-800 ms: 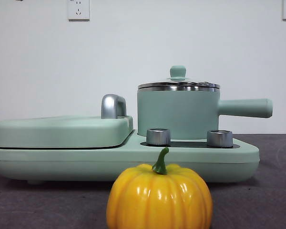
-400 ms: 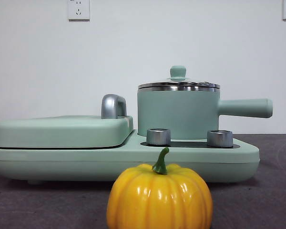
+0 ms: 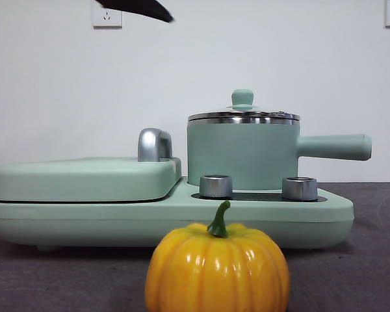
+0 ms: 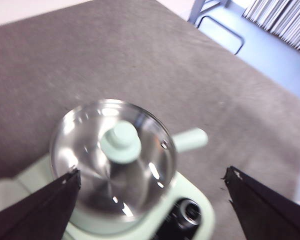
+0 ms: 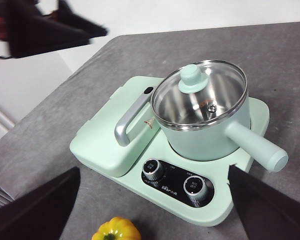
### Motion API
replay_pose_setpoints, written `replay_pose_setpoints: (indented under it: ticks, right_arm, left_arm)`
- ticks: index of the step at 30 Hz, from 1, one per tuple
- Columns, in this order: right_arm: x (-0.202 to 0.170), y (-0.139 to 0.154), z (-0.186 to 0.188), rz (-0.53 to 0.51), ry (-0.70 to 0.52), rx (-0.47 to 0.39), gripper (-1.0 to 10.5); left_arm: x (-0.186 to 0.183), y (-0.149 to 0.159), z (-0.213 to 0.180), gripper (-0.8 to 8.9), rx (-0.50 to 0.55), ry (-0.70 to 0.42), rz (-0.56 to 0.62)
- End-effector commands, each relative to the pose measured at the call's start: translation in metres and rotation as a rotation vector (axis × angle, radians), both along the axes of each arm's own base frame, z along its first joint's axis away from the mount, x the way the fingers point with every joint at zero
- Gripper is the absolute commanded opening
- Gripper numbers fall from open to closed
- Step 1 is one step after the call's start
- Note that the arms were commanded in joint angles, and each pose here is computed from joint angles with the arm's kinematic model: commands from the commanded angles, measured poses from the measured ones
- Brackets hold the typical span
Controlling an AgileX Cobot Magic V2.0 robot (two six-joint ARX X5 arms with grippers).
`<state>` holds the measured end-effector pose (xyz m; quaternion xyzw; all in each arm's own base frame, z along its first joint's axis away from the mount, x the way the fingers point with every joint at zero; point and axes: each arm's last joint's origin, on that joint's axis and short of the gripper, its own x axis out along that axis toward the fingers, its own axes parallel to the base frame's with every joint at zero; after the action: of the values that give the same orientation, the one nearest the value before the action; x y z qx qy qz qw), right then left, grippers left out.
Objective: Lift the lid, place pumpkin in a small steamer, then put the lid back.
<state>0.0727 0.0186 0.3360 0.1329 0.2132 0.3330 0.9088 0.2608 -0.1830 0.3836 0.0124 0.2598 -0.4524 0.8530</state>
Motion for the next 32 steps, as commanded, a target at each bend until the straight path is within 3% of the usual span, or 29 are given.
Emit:
replay_pose_setpoints:
  ticks: [1,5,10,27,32]
  right_arm:
    - [-0.001,0.000,0.006,0.004,-0.021,0.003,4.7]
    - [-0.001,0.000,0.006,0.004,-0.021,0.003,4.7]
    - [-0.001,0.000,0.006,0.004,-0.021,0.003,4.7]
    - [-0.001,0.000,0.006,0.004,-0.020,0.004,4.7]
    - [-0.001,0.000,0.005,0.004,-0.018,0.004,4.7]
  left_arm:
    - [0.014,-0.024,-0.005,4.63,0.080,-0.075,-0.029]
    - [0.028,-0.049,-0.022,4.63,0.149,-0.131,-0.005]
    - [0.044,-0.072,-0.043,4.63,0.128,-0.157,-0.016]
    - [0.069,-0.097,-0.092,4.58,0.161,-0.117,-0.030]
    - [0.068,-0.098,-0.093,3.27,0.164,-0.127,-0.038]
